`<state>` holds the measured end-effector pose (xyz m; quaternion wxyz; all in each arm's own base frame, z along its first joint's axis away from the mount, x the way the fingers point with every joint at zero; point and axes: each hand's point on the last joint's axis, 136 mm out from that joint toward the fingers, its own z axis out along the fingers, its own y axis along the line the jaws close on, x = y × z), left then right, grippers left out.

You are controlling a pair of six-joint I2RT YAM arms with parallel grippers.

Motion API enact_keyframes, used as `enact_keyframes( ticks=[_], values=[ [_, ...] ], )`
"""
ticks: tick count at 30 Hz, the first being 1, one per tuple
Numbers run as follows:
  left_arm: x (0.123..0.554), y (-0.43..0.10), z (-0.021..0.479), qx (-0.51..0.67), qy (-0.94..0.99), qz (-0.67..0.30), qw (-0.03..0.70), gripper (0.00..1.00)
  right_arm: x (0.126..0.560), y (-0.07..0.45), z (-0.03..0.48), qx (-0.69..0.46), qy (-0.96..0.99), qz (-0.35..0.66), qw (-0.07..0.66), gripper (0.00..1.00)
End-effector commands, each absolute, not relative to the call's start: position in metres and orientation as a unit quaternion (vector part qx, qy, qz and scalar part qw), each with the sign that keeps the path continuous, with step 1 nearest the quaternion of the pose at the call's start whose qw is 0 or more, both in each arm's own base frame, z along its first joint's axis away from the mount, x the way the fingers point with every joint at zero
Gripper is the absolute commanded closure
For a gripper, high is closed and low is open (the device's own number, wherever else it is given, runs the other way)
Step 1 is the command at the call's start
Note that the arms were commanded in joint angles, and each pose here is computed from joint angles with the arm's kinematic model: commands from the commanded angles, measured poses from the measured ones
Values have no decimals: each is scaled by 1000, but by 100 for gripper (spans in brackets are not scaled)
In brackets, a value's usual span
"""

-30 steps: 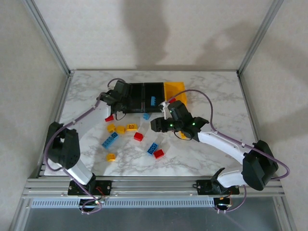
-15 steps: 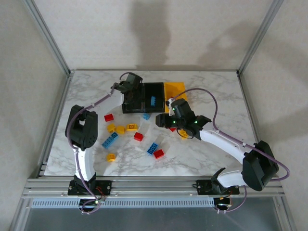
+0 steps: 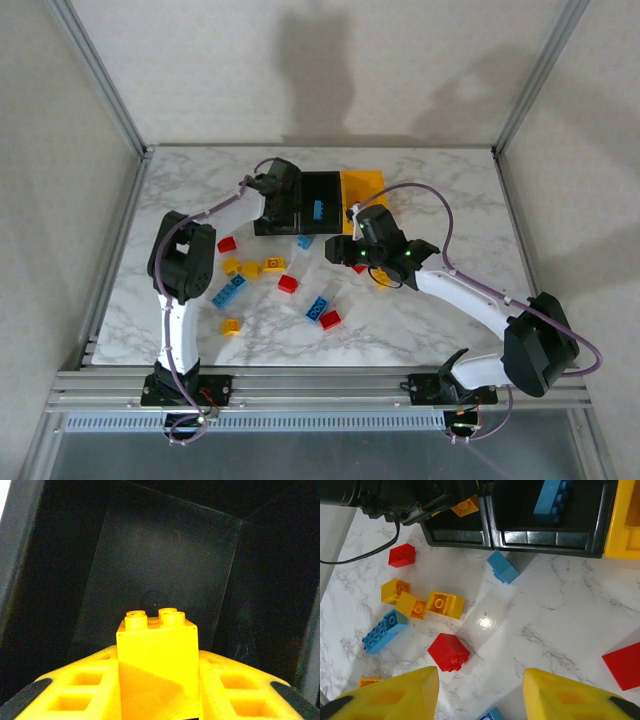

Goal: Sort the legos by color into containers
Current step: Place the lego in the container.

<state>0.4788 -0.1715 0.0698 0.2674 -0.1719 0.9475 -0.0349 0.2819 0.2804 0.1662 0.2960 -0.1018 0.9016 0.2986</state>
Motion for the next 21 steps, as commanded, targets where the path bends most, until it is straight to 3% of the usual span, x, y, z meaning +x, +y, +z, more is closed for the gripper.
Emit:
enact_keyframes(
  ticks=[1, 7, 16, 21],
  values=[
    [479, -172, 68, -160, 952, -28, 261, 67, 286, 275, 170, -93, 903, 291, 302, 52],
    [477, -173, 62, -160, 953, -28, 256, 66, 287, 273, 173, -91, 903, 289, 304, 52],
    [476, -172, 65, -158, 953, -29, 257, 54, 287, 271, 176, -90, 902, 288, 309, 53],
    [475, -172, 78, -158, 950, -33, 267, 53, 287, 267, 179, -87, 901, 285, 314, 52]
  ],
)
